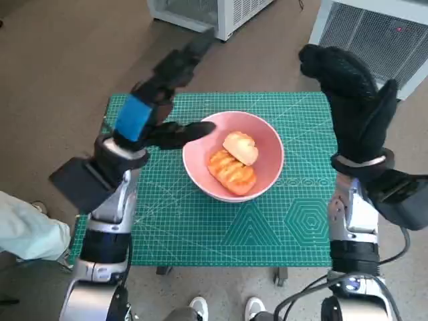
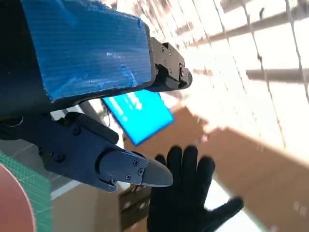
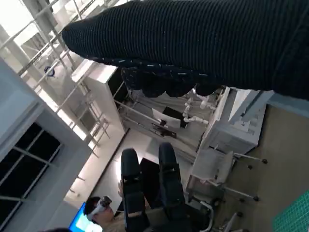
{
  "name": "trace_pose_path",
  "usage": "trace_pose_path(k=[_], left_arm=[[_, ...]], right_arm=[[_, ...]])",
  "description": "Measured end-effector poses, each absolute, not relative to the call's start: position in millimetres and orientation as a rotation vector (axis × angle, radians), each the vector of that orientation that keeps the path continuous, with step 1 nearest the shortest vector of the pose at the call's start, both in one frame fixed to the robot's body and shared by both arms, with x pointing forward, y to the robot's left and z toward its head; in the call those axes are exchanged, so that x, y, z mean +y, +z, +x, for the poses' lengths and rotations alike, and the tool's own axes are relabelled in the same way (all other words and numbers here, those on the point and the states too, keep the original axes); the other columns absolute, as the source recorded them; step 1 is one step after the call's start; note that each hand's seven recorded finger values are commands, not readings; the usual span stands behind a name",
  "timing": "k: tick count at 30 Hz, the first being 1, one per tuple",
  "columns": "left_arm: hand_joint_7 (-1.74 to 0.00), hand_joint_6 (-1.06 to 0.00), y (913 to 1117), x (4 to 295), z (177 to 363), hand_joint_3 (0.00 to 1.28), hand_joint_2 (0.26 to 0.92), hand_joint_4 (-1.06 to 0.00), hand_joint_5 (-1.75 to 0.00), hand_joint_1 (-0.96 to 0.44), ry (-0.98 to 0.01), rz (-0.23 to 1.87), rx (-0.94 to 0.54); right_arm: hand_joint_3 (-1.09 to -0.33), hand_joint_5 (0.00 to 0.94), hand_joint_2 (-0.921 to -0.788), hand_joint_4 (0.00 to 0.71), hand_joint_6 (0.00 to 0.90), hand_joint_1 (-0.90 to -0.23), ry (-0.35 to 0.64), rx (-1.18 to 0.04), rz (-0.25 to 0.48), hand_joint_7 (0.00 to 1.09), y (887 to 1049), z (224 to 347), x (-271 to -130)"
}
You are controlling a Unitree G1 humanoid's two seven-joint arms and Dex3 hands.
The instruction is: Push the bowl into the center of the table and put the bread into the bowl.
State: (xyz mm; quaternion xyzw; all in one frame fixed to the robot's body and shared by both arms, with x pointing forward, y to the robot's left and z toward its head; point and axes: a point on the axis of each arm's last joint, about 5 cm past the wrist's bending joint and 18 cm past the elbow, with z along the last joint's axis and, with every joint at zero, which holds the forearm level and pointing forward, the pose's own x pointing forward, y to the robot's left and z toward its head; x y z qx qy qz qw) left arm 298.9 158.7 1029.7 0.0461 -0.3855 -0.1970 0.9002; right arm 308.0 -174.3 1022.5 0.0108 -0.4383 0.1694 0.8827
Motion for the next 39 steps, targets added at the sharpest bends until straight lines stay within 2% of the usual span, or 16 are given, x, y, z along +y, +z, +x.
trace_pose_path(k=[9, 39], left_arm=[[-0.01, -0.23, 1016, 167, 295.4, 0.26, 0.921, -0.13, -0.01, -0.71, -0.359, 0.015, -0.762], [-0.02, -0.23, 1016, 167, 290.0, 0.3, 0.921, -0.13, 0.0, -0.71, -0.335, 0.073, -0.806]], right_arm=[[-0.725, 0.006, -0.921, 0.261, 0.258, -0.671, 0.344, -0.919, -0.009, 0.22, 1023.4, 309.0, -172.1], [-0.729, 0.0, -0.921, 0.244, 0.25, -0.673, 0.36, -0.934, -0.025, 0.23, 1034.7, 315.9, -163.0]])
